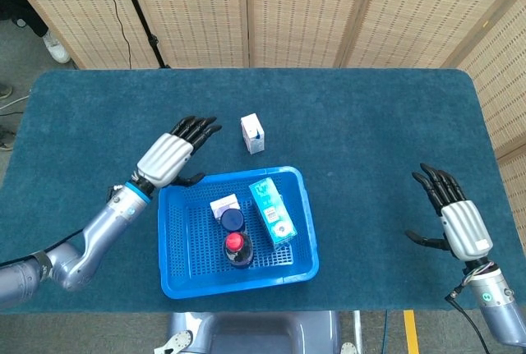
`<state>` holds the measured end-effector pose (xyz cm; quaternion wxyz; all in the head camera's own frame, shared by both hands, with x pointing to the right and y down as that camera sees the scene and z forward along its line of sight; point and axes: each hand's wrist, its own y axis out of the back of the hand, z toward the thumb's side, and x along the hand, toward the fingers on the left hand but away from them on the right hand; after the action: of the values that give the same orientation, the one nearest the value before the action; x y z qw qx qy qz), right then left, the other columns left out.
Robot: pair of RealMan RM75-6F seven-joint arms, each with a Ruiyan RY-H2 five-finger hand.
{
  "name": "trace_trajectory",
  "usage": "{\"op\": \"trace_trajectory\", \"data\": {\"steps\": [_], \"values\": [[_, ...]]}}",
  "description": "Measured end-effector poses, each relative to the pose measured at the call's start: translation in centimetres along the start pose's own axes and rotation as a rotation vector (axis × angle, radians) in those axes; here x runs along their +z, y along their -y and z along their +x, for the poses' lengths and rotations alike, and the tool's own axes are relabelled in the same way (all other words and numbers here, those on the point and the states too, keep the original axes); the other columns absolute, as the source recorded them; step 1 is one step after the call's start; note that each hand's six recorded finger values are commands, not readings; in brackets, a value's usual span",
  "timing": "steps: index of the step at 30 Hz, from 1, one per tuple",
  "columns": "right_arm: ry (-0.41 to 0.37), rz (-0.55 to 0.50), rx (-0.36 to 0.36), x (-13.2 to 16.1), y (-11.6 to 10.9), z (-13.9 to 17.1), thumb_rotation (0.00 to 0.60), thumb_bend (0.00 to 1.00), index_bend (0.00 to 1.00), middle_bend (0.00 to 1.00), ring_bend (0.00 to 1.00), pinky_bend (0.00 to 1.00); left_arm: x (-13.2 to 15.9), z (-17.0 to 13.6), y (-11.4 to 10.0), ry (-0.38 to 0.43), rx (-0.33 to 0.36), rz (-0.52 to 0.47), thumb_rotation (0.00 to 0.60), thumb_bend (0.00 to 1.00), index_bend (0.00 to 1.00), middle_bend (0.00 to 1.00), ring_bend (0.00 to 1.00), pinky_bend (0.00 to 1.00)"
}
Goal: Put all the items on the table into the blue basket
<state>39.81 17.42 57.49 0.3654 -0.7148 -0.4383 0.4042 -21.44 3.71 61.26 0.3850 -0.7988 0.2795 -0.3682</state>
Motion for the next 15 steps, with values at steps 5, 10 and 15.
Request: {"op": "trace_trajectory", "data": {"steps": [5,10,15], "values": [[0.004,0.0,0.0,-0.1,0.0,-0.1,0.6,0.0,0.05,0.0,0.0,0.05,-1.0,2.8,-0.7,-0.001,-0.025,0.107,0.6,0.24,0.0,0.0,0.0,0.0],[0.011,0.002,-0.004,-0.2,0.0,-0.1,0.6,0.0,0.04,0.0,0.0,0.05,-1.1,5.6,-0.5,0.011,-0.072,0.212,0.6,0.24,0.0,0.0,0.0,0.0],[0.021,0.005,-0.005,-0.4,0.0,-0.2,0.6,0.0,0.04,0.0,0.0,0.05,0.0,8.0,0.3,0.038,-0.104,0.288,0.6,0.24,0.0,0.0,0.0,0.0]]}}
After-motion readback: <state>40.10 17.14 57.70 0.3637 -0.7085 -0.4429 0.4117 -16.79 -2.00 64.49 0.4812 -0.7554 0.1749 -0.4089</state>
